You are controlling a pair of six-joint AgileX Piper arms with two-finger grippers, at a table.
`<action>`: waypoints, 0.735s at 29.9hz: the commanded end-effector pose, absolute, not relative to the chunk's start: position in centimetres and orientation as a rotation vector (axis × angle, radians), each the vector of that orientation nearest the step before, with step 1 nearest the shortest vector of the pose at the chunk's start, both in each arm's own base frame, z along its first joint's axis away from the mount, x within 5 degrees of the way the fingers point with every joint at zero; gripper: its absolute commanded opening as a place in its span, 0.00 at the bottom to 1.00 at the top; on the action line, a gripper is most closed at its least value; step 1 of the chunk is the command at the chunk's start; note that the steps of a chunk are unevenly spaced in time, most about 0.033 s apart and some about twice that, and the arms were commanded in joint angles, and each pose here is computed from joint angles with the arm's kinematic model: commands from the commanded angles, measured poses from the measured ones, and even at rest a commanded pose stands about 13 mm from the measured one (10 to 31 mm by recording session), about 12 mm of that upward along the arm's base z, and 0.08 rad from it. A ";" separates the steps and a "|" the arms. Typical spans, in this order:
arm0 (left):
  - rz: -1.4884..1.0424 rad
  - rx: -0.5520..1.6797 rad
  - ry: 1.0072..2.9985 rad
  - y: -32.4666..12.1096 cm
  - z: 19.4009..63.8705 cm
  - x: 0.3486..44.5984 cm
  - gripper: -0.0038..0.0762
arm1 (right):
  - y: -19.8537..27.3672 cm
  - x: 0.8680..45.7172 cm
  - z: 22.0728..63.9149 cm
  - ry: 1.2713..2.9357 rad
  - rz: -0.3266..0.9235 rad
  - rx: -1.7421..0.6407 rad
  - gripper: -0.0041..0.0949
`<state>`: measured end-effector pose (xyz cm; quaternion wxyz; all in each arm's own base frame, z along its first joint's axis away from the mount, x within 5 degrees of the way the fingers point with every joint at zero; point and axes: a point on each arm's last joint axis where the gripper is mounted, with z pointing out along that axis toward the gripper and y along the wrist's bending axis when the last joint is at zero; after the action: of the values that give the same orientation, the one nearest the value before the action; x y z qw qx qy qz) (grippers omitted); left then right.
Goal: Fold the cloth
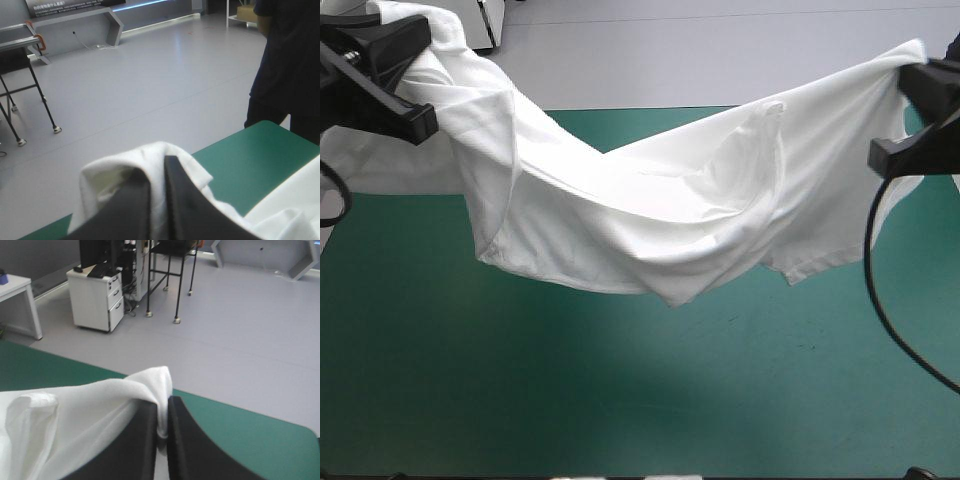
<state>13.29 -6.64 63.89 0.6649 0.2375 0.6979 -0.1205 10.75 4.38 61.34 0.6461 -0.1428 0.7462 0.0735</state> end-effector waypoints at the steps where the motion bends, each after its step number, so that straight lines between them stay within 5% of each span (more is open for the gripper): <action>1: -0.372 0.585 1.606 -7.4 63.4 13.0 0.02 | 5.8 11.3 60.1 1.764 0.267 -0.363 0.03; 8: -0.470 0.657 1.837 -9.5 58.6 16.2 0.02 | 8.7 13.3 53.6 2.037 0.347 -0.449 0.03; 22: -0.209 0.729 2.375 -13.2 39.8 29.4 0.02 | 10.2 22.9 41.8 2.298 -0.115 -0.378 0.02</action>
<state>27.62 -12.53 40.16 0.2866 0.2738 0.9143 -0.0834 20.59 10.63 42.01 0.3671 -0.1540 0.9172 -0.0172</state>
